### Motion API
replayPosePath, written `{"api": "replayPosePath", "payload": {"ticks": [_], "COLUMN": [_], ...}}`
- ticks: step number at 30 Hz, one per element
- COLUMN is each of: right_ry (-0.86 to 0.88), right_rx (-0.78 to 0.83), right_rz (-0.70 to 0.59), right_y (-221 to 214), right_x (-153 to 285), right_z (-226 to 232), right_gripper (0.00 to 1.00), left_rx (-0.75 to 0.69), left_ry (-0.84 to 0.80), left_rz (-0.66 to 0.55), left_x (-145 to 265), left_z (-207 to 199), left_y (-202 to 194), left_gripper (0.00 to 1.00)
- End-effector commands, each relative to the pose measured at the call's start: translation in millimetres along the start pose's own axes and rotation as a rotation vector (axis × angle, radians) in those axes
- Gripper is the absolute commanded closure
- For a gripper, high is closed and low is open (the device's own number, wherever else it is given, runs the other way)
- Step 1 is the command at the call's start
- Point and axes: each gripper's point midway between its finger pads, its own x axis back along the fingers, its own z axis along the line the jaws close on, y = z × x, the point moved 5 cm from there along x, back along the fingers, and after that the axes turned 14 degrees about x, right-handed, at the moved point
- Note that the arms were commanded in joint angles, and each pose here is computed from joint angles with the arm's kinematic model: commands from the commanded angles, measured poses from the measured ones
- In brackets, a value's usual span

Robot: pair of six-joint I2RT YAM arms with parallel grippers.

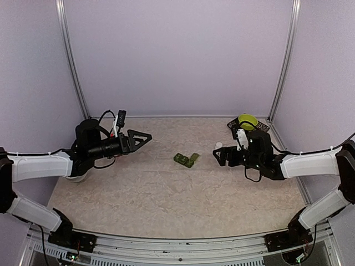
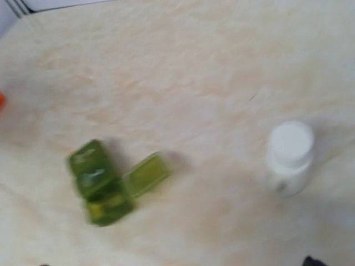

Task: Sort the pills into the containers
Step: Place the pill container at the center of the board, then pick up the pill bottle from the center of the board.

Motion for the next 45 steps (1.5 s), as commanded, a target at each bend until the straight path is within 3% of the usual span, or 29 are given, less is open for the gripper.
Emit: {"api": "replayPosePath", "payload": {"ticks": [1, 4, 7, 11, 22, 30, 33, 35, 39, 42, 45], "right_ry": [-0.151, -0.196, -0.247, -0.181, -0.081, -0.123, -0.141, -0.150, -0.160, -0.139, -0.109], "right_rx": [0.261, 0.320, 0.297, 0.217, 0.238, 0.242, 0.246, 0.248, 0.258, 0.259, 0.255], "right_rz": [-0.032, -0.045, -0.044, -0.013, 0.059, 0.124, 0.139, 0.148, 0.152, 0.140, 0.118], "right_y": [-1.0, -3.2, -6.5, -15.9, -28.6, -34.7, -36.4, -38.3, -38.0, -33.8, -23.0], "right_x": [-8.1, -19.2, -31.4, -51.6, -101.0, -123.2, -127.5, -128.7, -127.8, -123.3, -112.6], "right_z": [-19.9, -27.6, -45.0, -61.1, -63.1, -72.6, -75.7, -77.3, -78.5, -74.8, -67.3], "right_gripper": [0.05, 0.09, 0.21, 0.20, 0.22, 0.32, 0.49, 0.51, 0.69, 0.77, 0.77], "left_rx": [-0.179, -0.276, -0.346, -0.307, -0.344, -0.344, -0.344, -0.344, -0.344, -0.343, -0.340], "left_ry": [0.052, 0.121, 0.183, 0.235, 0.334, 0.335, 0.340, 0.340, 0.338, 0.344, 0.365], "left_rz": [-0.080, -0.160, -0.277, -0.397, -0.365, -0.379, -0.387, -0.387, -0.386, -0.380, -0.365], "left_x": [-6.2, -0.7, 11.3, 28.6, 20.3, 24.9, 27.3, 27.6, 27.7, 27.2, 26.9], "left_z": [-33.0, -40.5, -47.8, -41.9, -35.2, -36.6, -36.3, -36.4, -37.0, -35.6, -32.4], "left_y": [17.1, 23.5, 29.8, 38.5, 40.7, 41.3, 41.9, 41.9, 41.8, 40.9, 39.7], "left_gripper": [0.01, 0.01, 0.01, 0.01, 0.01, 0.01, 0.01, 0.01, 0.01, 0.01, 0.01]}}
